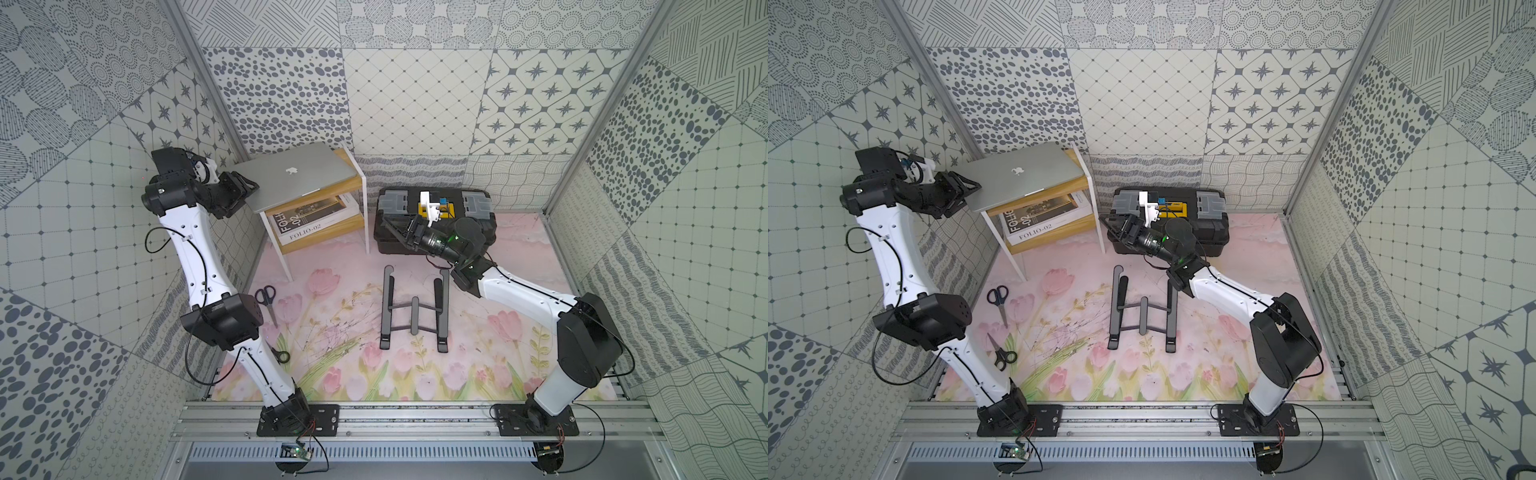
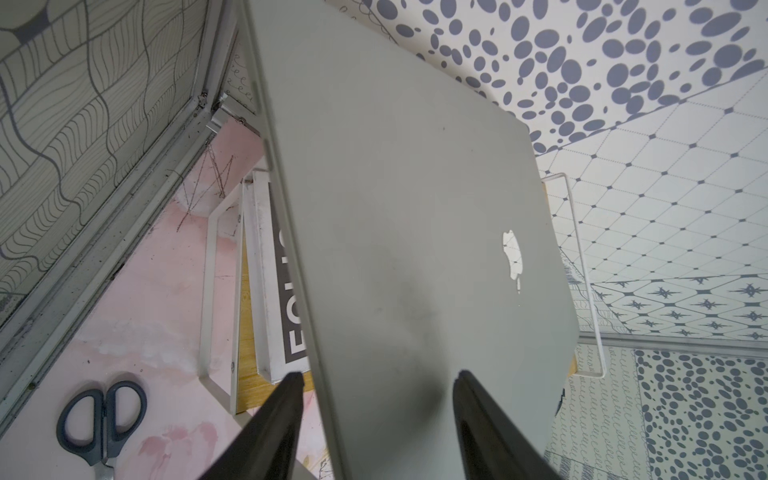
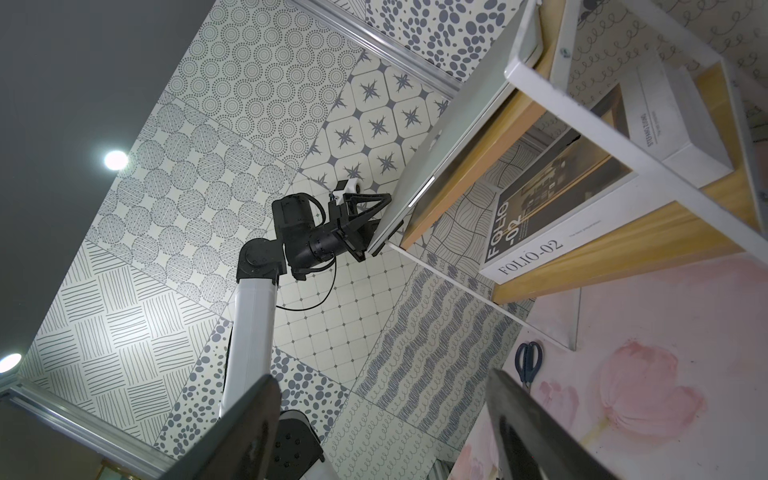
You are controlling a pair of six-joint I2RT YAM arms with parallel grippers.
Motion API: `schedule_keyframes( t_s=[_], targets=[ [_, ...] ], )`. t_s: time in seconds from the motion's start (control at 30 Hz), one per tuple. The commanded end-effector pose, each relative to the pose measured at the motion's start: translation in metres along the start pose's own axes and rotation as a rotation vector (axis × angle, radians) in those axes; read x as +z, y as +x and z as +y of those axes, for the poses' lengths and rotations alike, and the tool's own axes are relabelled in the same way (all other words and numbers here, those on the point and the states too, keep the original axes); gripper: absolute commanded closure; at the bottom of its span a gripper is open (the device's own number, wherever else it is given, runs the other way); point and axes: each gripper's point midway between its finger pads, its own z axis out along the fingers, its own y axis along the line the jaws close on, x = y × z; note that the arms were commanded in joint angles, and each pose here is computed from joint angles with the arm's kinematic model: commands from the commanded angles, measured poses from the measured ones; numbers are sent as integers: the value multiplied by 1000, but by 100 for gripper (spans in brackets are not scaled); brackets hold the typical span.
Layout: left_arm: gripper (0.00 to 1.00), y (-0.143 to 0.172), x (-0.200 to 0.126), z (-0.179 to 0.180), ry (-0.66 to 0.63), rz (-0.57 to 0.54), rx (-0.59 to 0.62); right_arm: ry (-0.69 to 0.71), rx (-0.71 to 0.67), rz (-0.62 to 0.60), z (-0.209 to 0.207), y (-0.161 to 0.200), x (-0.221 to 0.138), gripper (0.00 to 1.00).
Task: Close the laptop lid and set it aside
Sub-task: Place the laptop on the shelf, then reset both arms
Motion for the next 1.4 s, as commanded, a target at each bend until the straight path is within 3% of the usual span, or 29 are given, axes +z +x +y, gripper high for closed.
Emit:
schedule_keyframes(
  t_s=[0.0, 0.07, 0.17, 0.27, 0.63, 0.83, 0.97, 1.07, 1.17, 1.27, 1.37],
  targets=[
    [35, 5, -3, 0, -33, 7, 51, -19, -65, -21, 21, -7, -5, 16],
    [31, 4, -5, -1, -34, 1, 55, -7, -74, -18, 20, -6, -6, 15],
    [10, 1, -11, -3, -45, -22, 71, 15, -88, -23, 19, -7, -9, 13],
    [4, -2, -20, -9, -48, -49, 84, 34, -96, -32, 18, -10, -13, 7],
    [1, 2, -46, -7, -140, -89, 118, 77, -157, -47, 29, -14, -27, 3],
    [1, 10, -90, -35, -117, -183, 151, 283, -297, -61, 25, -26, -50, 3],
    [1, 30, -128, -64, -64, -274, 192, 489, -451, -95, 26, -45, -83, 3],
    [1, 63, -160, -94, 44, -365, 263, 607, -568, -153, 35, -60, -117, 3],
    [1, 110, -170, -107, 204, -413, 330, 695, -697, -197, 45, -67, -150, 3],
    [1, 156, -168, -97, 310, -495, 410, 792, -849, -215, 46, -70, -183, 3],
    [1, 189, -153, -68, 268, -512, 435, 928, -951, -245, 38, -70, -221, 3]
  ],
)
